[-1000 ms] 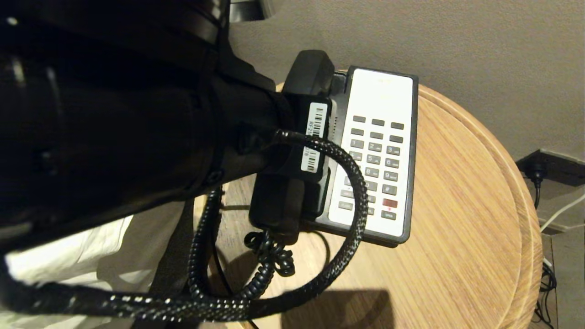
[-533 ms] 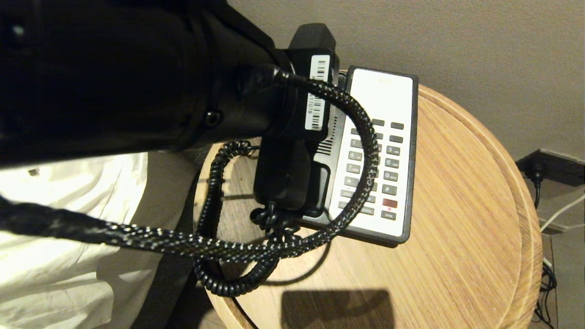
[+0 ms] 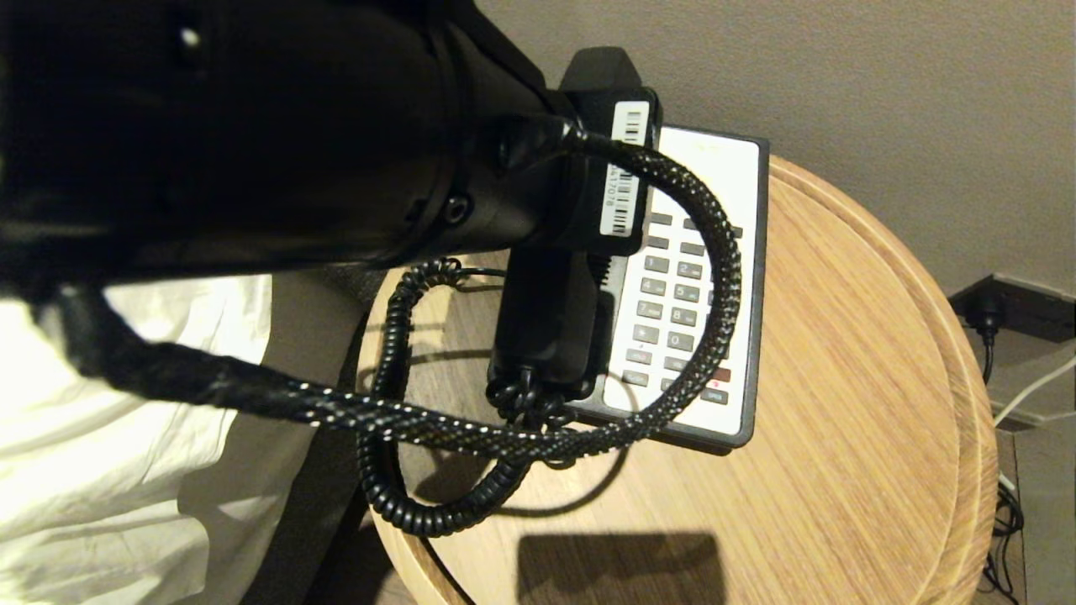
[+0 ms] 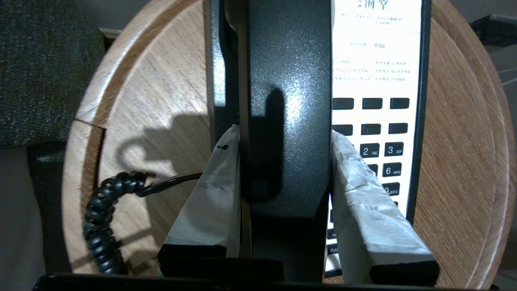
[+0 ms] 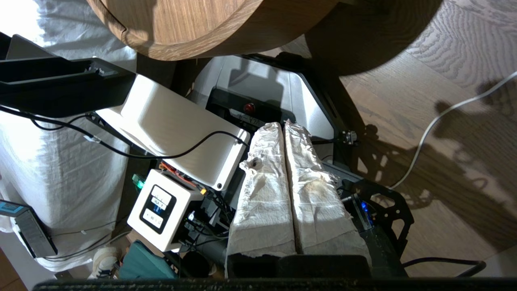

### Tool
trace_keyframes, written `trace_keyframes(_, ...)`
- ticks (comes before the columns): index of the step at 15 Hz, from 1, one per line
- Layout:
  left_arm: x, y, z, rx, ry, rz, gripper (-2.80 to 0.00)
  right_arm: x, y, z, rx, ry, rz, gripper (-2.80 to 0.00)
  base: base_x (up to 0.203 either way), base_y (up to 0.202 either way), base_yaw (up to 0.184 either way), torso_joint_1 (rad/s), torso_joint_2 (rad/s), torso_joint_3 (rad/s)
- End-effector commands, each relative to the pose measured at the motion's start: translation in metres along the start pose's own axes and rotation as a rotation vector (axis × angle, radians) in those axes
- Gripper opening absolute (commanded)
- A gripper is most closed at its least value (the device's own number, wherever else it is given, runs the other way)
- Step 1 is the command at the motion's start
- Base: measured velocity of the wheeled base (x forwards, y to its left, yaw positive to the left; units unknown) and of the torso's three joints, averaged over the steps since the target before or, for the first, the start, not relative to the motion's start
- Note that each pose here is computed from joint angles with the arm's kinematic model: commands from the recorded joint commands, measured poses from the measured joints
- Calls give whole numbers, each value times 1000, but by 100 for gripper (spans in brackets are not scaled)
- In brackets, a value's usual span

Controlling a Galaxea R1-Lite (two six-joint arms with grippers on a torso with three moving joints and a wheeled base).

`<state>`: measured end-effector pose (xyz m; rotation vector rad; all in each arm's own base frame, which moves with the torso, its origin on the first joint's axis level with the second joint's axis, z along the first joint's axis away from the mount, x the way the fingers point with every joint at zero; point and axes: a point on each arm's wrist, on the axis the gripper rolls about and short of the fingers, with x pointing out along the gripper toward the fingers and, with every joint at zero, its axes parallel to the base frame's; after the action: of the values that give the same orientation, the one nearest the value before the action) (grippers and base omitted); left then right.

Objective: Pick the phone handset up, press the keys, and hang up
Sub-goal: Put the handset back

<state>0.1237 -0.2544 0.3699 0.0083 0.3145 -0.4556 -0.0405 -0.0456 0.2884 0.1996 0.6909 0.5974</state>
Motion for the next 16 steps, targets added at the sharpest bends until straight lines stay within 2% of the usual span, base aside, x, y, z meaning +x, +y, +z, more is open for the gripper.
trace_keyframes(1, 7, -4, -3, 8, 14, 7, -280, 0, 0, -1, 1, 3, -2, -280, 0, 0, 0, 0, 0, 0)
trace_keyframes(8, 19, -2, -14, 34, 56, 29, -280, 2, 0, -1, 1, 9, 4, -280, 0, 0, 0, 0, 0, 0)
trace_keyframes(16, 27, -2, -15, 41, 63, 47, -280, 2, -2, -4, 2, 14, 7, -280, 0, 0, 0, 0, 0, 0)
